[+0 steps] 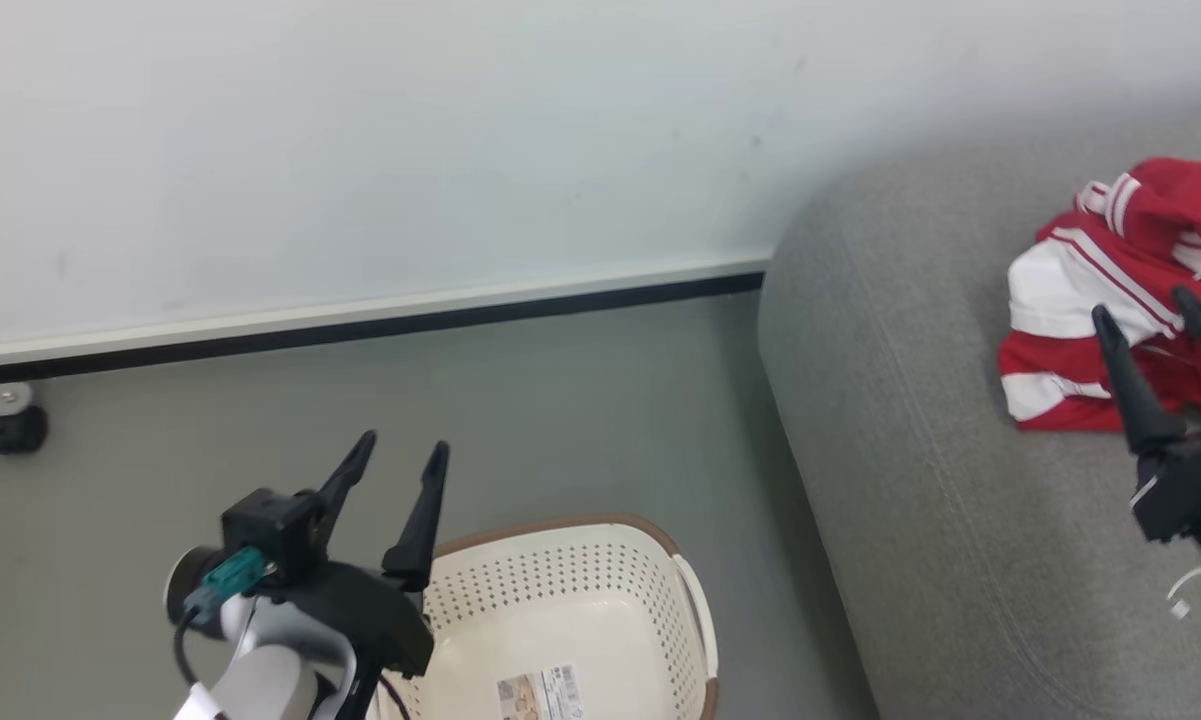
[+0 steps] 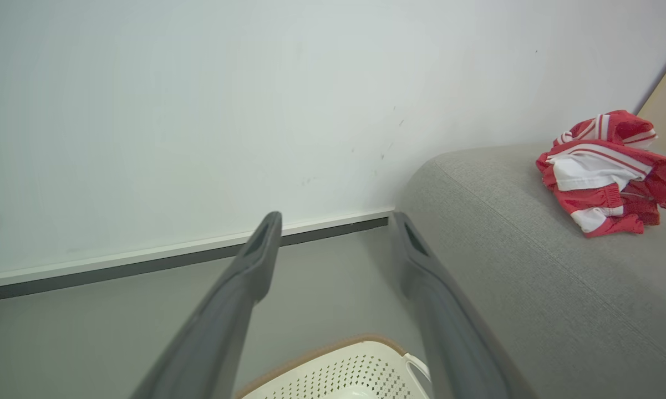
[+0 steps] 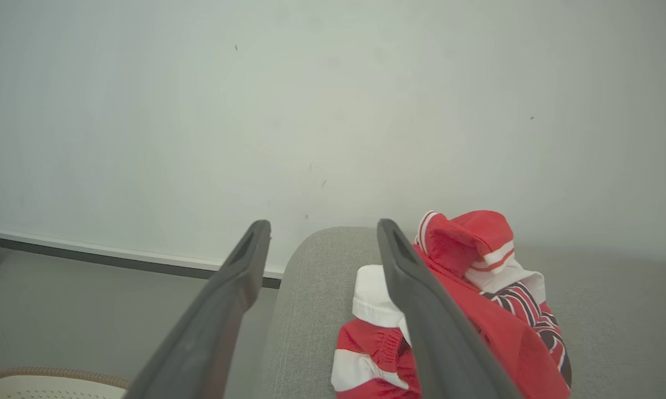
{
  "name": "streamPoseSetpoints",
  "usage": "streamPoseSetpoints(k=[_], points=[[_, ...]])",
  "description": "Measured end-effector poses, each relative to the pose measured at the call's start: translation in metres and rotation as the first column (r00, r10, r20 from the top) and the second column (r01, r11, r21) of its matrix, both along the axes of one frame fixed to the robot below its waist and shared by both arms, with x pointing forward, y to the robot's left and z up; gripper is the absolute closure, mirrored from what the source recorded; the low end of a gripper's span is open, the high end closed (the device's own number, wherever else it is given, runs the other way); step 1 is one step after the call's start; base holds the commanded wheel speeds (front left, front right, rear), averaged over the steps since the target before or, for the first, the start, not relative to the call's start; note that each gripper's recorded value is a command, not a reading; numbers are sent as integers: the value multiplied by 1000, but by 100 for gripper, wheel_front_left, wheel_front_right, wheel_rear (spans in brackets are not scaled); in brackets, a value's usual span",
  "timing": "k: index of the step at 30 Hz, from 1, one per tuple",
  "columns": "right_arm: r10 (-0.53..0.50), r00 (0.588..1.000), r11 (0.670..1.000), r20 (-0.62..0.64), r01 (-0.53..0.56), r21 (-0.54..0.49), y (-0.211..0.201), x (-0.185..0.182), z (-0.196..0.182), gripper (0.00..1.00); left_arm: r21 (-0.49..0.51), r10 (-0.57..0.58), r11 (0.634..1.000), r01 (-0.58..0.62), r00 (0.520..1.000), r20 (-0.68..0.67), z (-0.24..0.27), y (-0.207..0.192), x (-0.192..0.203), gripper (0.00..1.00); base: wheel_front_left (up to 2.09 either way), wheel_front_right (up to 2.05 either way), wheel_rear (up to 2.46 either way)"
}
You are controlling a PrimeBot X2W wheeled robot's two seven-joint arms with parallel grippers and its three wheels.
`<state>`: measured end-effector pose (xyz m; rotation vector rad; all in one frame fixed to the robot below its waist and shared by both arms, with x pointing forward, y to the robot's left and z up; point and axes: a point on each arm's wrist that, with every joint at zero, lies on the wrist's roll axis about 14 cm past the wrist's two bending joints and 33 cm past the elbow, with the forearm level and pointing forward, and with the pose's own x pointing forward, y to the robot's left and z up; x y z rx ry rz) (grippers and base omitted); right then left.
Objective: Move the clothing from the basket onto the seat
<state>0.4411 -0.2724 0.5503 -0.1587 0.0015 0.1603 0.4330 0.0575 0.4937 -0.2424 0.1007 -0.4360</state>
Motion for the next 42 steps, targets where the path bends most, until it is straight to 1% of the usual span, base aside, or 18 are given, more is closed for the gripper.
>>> streamPoseSetpoints(k=[4, 7, 11, 15, 21, 24, 27, 29, 36, 42], points=[[18, 1000, 998, 21, -19, 62, 24, -9, -3, 0, 0, 109, 994, -109, 994, -4, 0, 31, -9, 0, 0, 0, 0], [26, 999, 995, 35, -29, 98, 41, -15, -5, 0, -20, 179, 984, -179, 984, -20, -2, 51, -20, 0, 0, 0, 0], [29, 998, 988, 50, -37, 151, 63, -26, -6, 0, -25, 274, 961, -275, 961, -24, -4, 79, -34, 0, 0, 0, 0], [48, 998, 980, 40, -55, 193, 83, -43, -14, 0, -36, 335, 941, -336, 942, -25, -5, 98, -50, 0, 0, 0, 0], [69, 997, 972, 40, -76, 224, 100, -57, -18, 0, -53, 382, 923, -382, 924, -6, 1, 111, -63, 0, 0, 0, 0], [83, 995, 965, 55, -95, 244, 111, -62, -15, 0, -49, 404, 914, -403, 915, -6, -1, 119, -71, 0, 0, 0, 0], [90, 993, 965, 78, -107, 242, 115, -64, -9, 0, -42, 416, 908, -416, 909, -16, -7, 123, -79, 0, 0, 0, 0], [93, 991, 964, 91, -113, 240, 117, -65, -6, 0, -30, 415, 909, -415, 910, -1, -5, 123, -80, 0, 0, 0, 0], [88, 989, 965, 120, -114, 237, 117, -65, 2, 0, -45, 438, 898, -437, 899, 20, 3, 128, -78, 0, 0, 0, 0], [72, 990, 966, 122, -100, 240, 114, -66, 2, 0, -54, 446, 894, -444, 894, 33, 8, 129, -76, 0, 0, 0, 0]])
